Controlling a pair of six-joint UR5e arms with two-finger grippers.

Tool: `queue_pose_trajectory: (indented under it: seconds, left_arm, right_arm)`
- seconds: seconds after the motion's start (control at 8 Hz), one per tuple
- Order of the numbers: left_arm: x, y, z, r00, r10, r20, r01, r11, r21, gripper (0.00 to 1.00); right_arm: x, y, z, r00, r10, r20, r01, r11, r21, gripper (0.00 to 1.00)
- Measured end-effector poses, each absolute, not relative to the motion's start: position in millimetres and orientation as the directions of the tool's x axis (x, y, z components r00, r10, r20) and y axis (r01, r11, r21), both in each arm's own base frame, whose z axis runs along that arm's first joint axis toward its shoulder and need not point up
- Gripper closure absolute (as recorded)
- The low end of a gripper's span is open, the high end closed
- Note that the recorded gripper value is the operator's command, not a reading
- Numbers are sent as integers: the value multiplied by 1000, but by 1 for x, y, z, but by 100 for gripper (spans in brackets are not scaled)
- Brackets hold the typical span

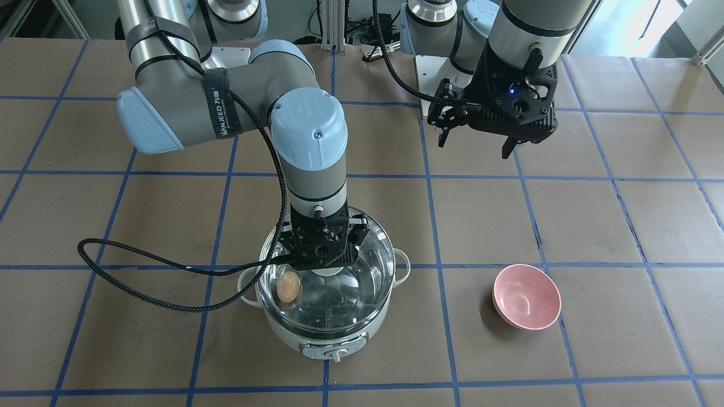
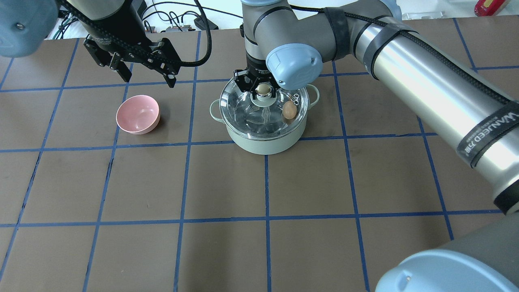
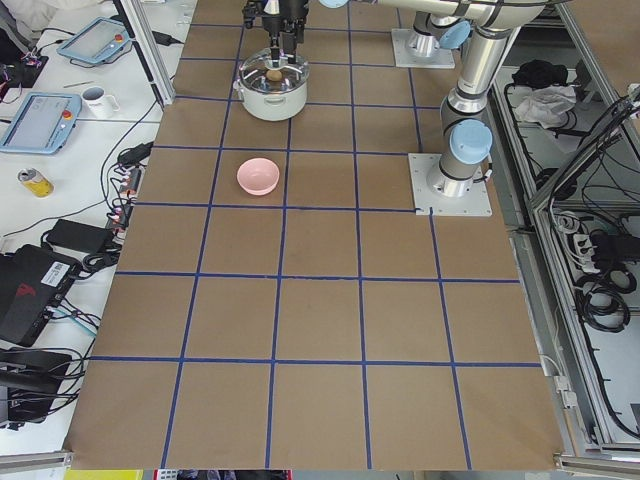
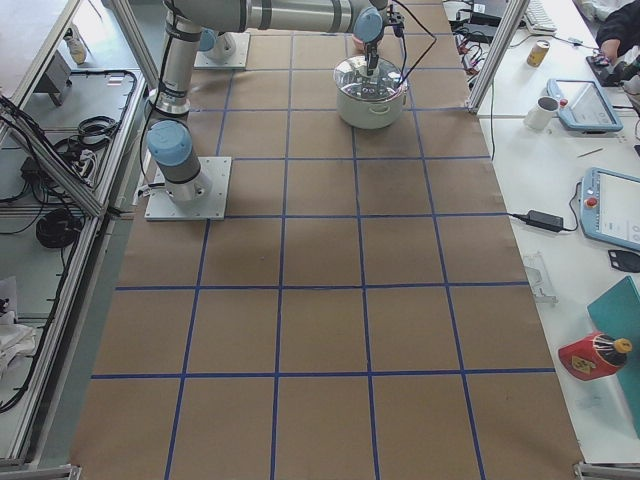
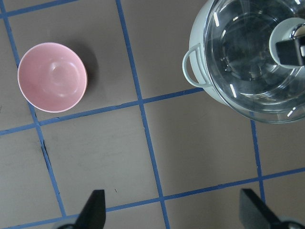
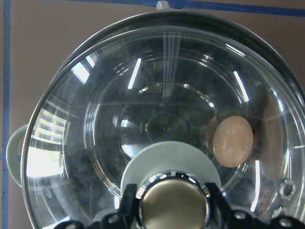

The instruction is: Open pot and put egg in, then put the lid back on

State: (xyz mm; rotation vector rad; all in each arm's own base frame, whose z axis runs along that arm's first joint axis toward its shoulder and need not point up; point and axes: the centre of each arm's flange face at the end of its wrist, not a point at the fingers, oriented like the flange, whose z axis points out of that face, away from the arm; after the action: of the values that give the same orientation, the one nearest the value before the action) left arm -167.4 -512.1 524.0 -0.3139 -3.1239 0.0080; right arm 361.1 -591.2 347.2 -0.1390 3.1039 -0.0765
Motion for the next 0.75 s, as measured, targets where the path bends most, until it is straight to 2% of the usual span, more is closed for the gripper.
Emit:
queue_pose_trajectory:
  seconds: [0.25,0.75]
  left_arm:
    - [-169,-512,532,-978,207,-15,208,977,-48,0]
    - [-186,-481,555,-969,243,-30,245,963,-109,0]
  right_arm:
    - [362,-592,346,-995,-90,-33,-89,995,-49,100]
    - [361,-593,346,-993,-115,-32,-113,992,-58,100]
